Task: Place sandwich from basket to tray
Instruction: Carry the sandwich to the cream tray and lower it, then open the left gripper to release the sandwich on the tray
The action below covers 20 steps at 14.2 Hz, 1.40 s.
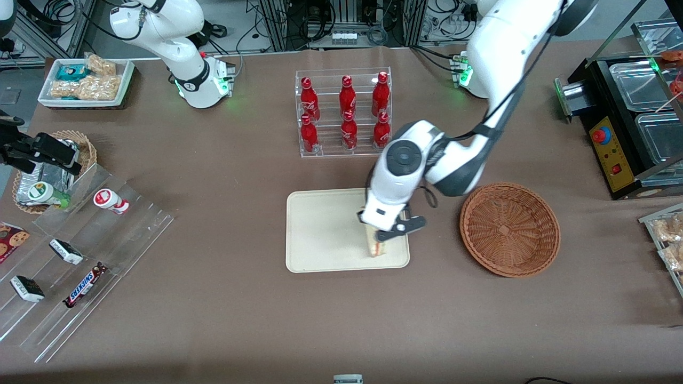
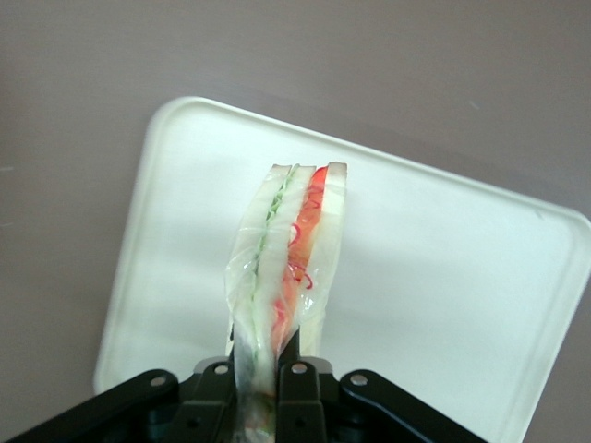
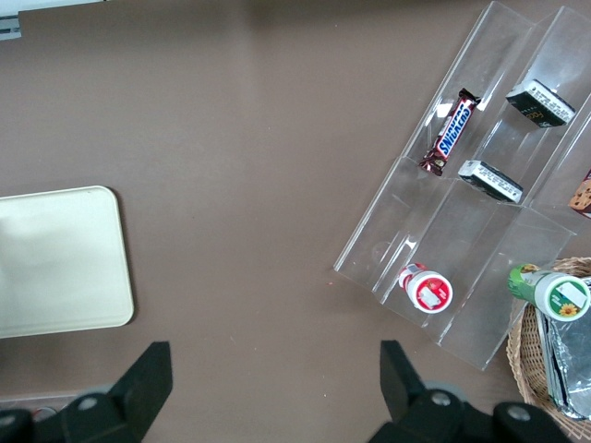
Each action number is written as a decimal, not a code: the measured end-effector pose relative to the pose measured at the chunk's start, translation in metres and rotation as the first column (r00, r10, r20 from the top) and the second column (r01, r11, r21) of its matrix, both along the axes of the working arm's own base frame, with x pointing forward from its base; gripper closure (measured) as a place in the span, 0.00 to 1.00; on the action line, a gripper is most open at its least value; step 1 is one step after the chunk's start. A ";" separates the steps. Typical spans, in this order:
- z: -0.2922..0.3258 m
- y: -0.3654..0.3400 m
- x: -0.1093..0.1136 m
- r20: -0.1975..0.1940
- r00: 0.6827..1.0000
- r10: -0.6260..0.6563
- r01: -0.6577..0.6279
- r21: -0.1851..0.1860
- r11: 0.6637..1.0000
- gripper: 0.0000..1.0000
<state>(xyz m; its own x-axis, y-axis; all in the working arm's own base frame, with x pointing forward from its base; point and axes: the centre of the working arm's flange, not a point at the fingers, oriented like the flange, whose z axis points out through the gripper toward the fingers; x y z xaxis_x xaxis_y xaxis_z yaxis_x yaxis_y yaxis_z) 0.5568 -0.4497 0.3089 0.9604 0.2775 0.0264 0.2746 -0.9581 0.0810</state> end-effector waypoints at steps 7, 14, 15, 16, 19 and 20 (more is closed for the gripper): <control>-0.055 -0.064 -0.033 0.006 0.990 -0.139 0.139 0.051 0.989 0.86; -0.010 -0.065 -0.017 0.062 0.995 -0.079 0.078 0.019 0.997 0.27; 0.012 -0.062 -0.015 0.077 0.994 -0.074 0.072 0.022 0.997 0.19; 0.031 -0.055 -0.013 0.087 0.994 -0.065 0.063 0.031 0.998 0.07; 0.064 -0.014 -0.001 0.079 0.997 -0.015 0.008 0.084 0.996 0.00; 0.068 0.006 0.007 0.068 0.998 0.016 -0.023 0.099 0.995 0.00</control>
<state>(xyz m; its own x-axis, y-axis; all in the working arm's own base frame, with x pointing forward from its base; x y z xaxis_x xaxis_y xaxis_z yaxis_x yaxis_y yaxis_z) 0.5639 -0.4436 0.3770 0.9499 0.2892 0.1184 0.2908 -0.9568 0.0044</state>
